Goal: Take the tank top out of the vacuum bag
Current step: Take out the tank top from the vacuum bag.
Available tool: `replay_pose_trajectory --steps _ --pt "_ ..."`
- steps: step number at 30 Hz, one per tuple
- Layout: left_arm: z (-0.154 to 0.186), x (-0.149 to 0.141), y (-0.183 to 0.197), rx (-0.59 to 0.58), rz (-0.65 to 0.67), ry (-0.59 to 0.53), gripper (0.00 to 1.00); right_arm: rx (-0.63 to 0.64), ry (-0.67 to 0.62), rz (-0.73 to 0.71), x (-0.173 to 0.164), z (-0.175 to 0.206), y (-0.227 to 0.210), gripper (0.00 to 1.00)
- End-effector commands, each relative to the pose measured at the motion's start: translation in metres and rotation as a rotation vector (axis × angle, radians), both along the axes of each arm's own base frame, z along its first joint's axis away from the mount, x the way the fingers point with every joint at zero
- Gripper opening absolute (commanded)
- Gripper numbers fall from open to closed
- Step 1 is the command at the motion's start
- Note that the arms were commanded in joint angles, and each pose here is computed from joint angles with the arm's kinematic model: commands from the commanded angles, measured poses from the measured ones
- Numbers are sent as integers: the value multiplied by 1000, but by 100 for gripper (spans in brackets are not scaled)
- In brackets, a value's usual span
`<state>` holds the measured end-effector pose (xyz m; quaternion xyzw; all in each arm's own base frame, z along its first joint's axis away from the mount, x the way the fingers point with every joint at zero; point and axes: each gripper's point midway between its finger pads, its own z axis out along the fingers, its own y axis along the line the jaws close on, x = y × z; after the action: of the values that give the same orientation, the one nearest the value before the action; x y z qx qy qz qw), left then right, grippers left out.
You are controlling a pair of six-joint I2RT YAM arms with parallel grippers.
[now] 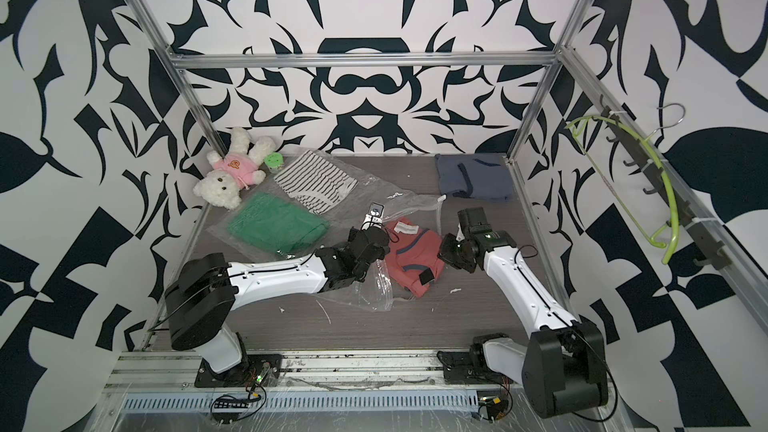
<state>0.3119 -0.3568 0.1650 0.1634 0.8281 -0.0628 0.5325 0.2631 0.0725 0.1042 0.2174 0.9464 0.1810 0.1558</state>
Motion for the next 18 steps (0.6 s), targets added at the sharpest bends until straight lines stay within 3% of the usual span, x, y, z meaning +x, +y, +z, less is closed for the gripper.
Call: replay_pose_trajectory --steps 1,9,18 --pt "3 3 1 1 21 -13 0 -25 1 -21 2 6 -11 0" --pt "1 4 3 3 28 -12 0 -100 110 -124 -2 -23 -51 0" --pt "0 4 2 -2 26 -11 0 -184 112 -229 7 -28 -87 0"
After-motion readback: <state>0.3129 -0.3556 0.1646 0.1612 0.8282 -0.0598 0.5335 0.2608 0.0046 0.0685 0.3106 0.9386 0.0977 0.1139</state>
